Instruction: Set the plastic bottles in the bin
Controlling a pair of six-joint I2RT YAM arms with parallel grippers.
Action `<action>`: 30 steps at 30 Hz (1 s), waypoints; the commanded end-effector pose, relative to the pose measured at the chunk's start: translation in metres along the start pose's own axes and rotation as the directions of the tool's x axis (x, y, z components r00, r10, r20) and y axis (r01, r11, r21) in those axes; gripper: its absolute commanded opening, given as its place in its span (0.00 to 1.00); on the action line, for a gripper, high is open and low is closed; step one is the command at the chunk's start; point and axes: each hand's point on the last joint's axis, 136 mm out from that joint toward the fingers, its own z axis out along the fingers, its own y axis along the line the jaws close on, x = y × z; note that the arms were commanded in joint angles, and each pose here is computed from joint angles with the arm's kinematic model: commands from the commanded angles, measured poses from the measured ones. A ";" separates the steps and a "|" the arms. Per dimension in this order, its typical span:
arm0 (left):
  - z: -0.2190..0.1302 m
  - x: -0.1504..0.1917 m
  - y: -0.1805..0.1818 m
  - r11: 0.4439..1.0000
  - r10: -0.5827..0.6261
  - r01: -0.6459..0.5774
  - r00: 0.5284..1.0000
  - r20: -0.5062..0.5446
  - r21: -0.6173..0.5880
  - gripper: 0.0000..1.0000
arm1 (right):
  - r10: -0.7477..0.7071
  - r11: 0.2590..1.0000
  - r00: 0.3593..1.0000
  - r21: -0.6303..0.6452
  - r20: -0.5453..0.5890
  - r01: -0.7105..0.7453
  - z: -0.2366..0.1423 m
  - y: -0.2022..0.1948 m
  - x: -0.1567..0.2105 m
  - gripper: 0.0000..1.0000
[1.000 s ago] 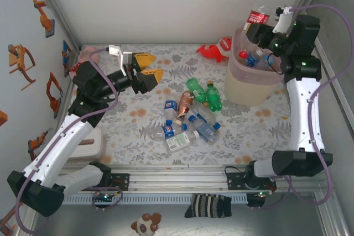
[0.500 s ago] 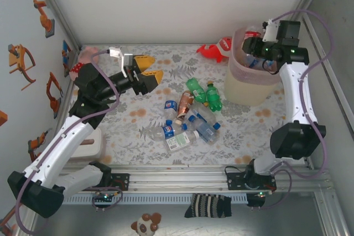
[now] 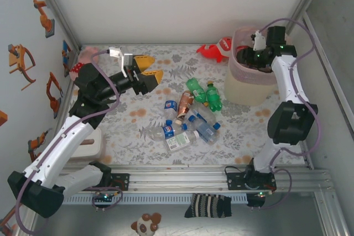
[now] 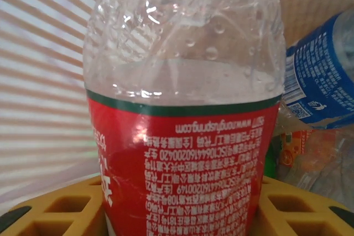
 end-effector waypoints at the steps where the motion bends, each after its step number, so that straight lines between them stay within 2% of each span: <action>1: -0.001 -0.005 0.001 1.000 0.012 -0.012 1.000 0.011 -0.005 0.83 | -0.004 0.999 0.994 0.038 -0.106 0.008 0.014 -0.010 0.018 0.51; 5: -0.001 -0.005 0.001 1.000 0.013 -0.013 1.000 0.009 -0.008 0.83 | 0.016 0.996 0.985 0.087 -0.173 -0.001 0.029 -0.025 0.026 0.52; 8: -0.002 -0.005 0.001 1.000 0.014 -0.014 1.000 0.007 -0.011 0.83 | 0.024 0.997 0.982 0.078 -0.186 -0.009 0.032 -0.024 0.026 0.56; 17: -0.002 -0.005 0.001 1.000 0.014 -0.014 1.000 0.006 -0.012 0.83 | -0.006 0.998 0.995 0.067 -0.095 0.013 -0.001 -0.006 0.005 0.78; 26: -0.003 0.004 0.011 0.998 -0.011 0.010 1.000 -0.027 -0.062 0.83 | -0.037 0.995 0.999 0.092 0.023 0.035 -0.047 0.012 -0.013 0.78; 30: 0.001 0.017 0.025 0.992 -0.055 0.045 0.995 -0.079 -0.120 0.82 | -0.059 0.992 0.994 0.115 0.091 0.048 -0.074 0.020 -0.022 0.77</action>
